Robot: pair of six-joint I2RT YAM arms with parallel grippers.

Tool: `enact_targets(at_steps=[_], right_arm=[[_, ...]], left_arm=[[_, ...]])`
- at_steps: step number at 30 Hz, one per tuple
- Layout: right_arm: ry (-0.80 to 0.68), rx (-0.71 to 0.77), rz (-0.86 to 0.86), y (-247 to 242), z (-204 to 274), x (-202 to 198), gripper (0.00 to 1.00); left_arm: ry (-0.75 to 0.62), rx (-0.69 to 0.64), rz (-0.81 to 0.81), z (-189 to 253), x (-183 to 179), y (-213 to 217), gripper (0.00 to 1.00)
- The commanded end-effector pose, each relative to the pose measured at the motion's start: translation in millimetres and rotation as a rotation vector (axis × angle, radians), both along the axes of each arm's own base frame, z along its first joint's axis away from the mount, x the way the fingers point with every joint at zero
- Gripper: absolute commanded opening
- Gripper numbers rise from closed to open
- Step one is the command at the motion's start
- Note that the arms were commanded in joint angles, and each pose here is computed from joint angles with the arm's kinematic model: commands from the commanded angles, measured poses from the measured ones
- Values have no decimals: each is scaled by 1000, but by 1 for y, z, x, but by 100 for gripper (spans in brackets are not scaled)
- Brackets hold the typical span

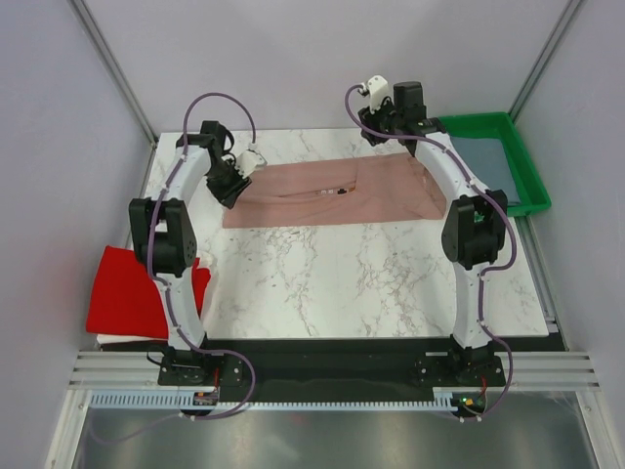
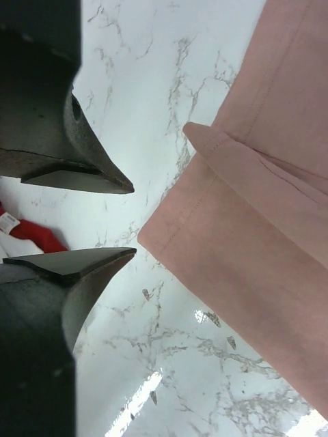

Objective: Fold and stack the t-shirts
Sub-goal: Fold the tshirt

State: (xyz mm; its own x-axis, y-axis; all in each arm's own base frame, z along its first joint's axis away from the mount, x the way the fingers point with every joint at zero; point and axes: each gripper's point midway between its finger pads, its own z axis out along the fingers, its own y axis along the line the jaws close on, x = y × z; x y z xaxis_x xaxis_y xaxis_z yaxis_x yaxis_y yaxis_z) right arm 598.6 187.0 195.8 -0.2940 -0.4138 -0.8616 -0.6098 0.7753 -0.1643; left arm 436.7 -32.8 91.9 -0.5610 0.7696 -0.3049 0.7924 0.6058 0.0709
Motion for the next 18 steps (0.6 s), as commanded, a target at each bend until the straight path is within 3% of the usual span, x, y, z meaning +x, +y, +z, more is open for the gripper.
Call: enact_targets(at_steps=[1,18], right_arm=[[-35,25,12,4,19,-9,49],[-22,-30,20,-7,23,-32,50]], left_arm=[[-20,68,-188,-8,3,5,44],[127,47,-251,-49,-28,-10,45]])
